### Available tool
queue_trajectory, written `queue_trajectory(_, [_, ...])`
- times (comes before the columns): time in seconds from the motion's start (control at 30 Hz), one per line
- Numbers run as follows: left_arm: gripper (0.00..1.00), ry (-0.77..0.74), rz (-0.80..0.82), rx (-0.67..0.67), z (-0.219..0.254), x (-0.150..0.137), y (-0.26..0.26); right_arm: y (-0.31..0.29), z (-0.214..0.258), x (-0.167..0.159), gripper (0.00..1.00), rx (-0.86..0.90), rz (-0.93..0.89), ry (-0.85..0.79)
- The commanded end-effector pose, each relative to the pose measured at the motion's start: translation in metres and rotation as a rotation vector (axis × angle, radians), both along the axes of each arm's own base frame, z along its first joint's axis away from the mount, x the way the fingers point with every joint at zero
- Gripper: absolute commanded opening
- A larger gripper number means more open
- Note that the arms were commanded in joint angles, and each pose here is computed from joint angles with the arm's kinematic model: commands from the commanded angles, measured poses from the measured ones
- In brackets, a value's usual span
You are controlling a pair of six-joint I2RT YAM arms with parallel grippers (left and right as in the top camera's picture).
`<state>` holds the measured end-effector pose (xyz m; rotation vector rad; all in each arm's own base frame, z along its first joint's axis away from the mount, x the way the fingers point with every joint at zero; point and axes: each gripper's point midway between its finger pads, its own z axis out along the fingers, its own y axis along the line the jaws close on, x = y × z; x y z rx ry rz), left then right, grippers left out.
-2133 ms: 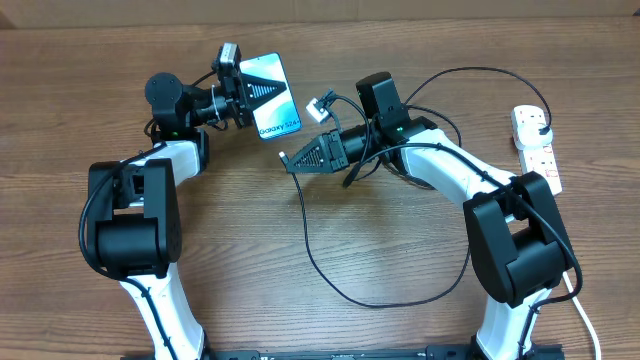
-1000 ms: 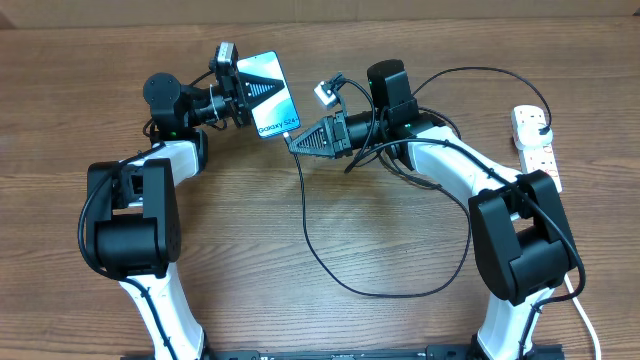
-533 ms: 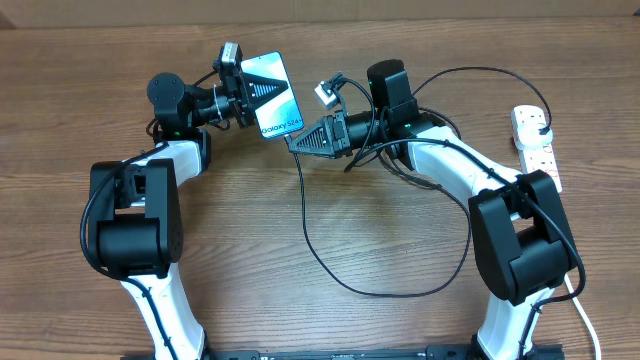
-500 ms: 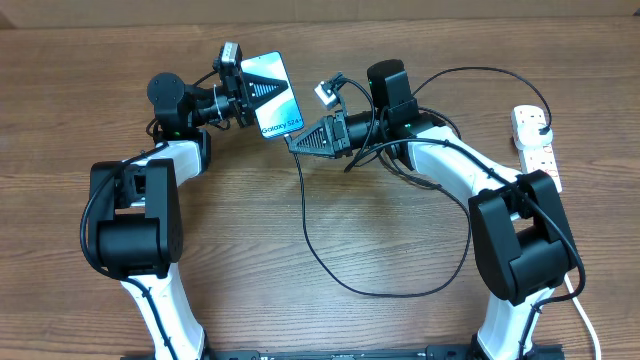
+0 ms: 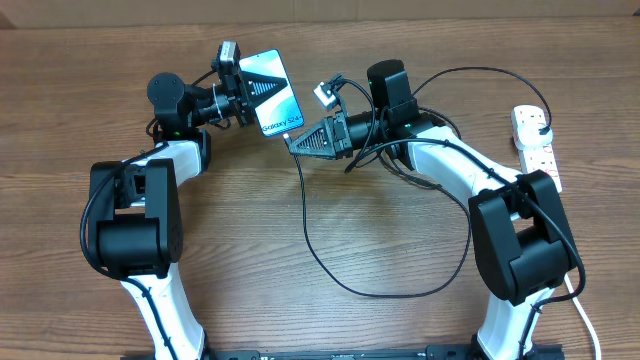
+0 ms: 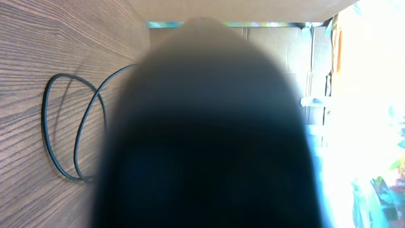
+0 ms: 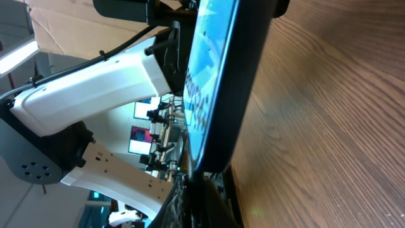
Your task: Plug charger to phone and switch on socket
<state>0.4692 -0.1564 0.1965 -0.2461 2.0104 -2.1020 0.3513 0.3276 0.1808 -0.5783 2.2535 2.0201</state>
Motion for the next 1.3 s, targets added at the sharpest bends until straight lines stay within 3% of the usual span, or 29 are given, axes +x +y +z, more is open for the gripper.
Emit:
queue_trajectory(0.0, [0.04,-0.051,0.016,0.002,0.012,0.002,0.0,-0.002,0.019,-0.004,0.04,0.03,0.017,-0.031])
queue_trajectory(0.77, [0.04,-0.051,0.012,0.003,0.012,0.001,-0.001,0.0,0.014,0.009,0.04,-0.014,-0.058,-0.026])
queue_trajectory(1.27, [0.04,-0.052,0.02,0.002,0.012,0.002,0.0,-0.001,0.023,-0.001,0.04,0.032,0.006,-0.023])
